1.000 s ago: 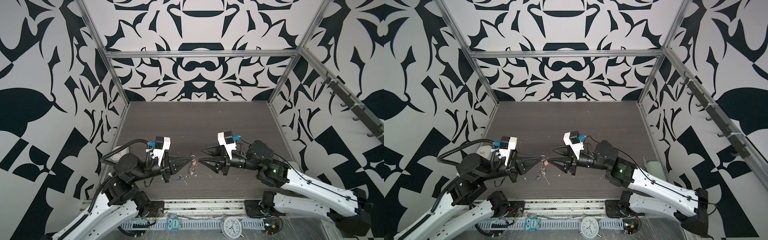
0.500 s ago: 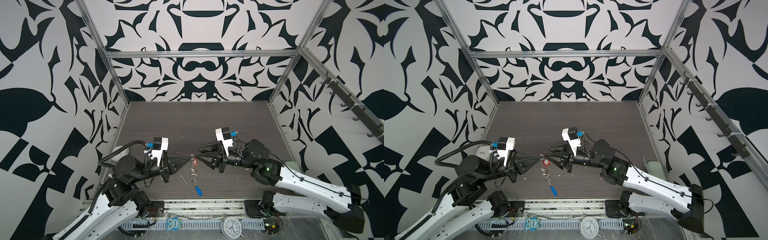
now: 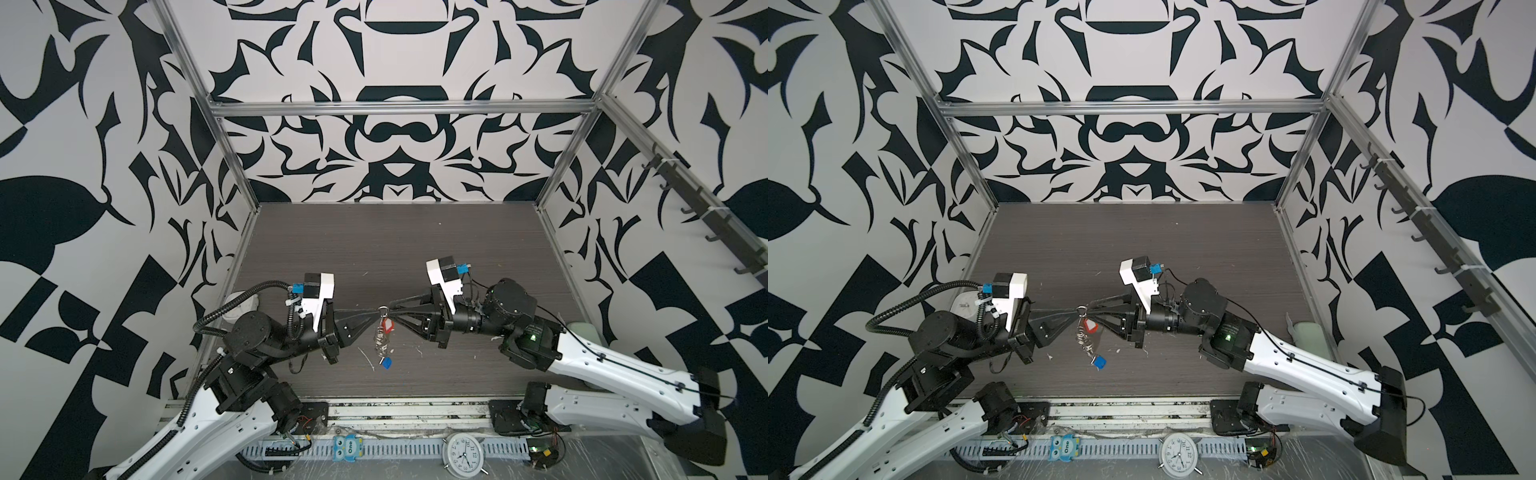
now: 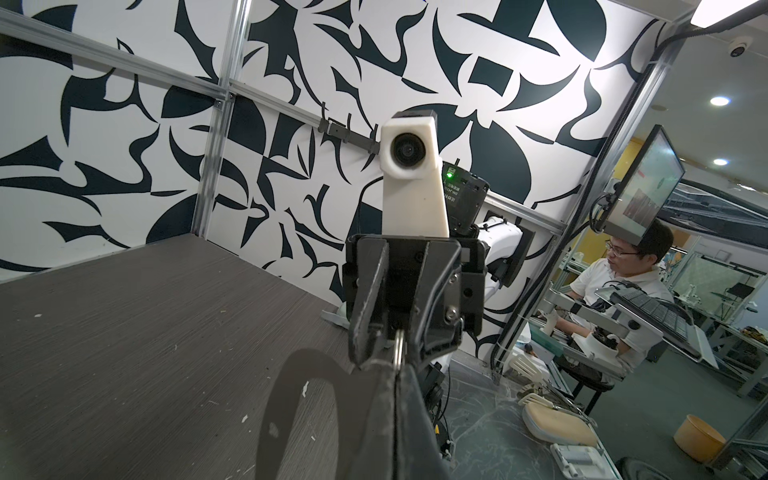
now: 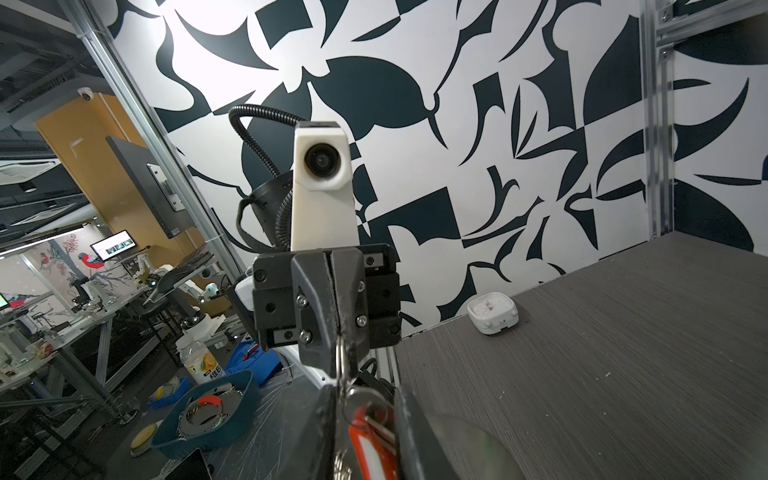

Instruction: Remove the keys from the keyring

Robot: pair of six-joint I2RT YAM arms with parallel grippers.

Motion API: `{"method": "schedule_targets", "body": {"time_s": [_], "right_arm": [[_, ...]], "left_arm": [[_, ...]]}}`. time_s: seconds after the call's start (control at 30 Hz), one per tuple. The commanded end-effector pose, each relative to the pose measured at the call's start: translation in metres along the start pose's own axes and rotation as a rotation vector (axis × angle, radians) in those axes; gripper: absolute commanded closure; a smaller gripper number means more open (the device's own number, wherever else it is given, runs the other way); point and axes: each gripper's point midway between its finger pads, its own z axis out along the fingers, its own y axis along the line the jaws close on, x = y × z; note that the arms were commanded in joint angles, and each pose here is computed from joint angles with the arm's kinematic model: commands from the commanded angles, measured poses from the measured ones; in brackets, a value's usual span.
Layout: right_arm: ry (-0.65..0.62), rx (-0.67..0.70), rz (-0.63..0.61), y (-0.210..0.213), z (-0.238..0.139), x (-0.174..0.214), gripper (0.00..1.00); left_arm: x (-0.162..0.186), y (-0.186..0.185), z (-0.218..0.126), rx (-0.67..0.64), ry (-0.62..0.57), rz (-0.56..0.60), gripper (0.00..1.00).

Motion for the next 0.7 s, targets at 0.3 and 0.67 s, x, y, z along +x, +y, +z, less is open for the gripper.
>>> {"method": "schedule_targets", "body": {"time_s": [0.3, 0.67], "right_arm": [[-0.068, -0.058, -0.025, 0.0186, -0.0034, -0.0243, 0.75], [-0.052, -0.034, -0.028, 0.0141, -0.0033, -0.021, 1.0]], "left_arm": [[-0.002, 0.0, 0.0032, 0.016, -0.023, -0.002, 1.0], [0.0003, 0.0022, 0.0047, 0.014, -0.021, -0.011, 1.0]]}}
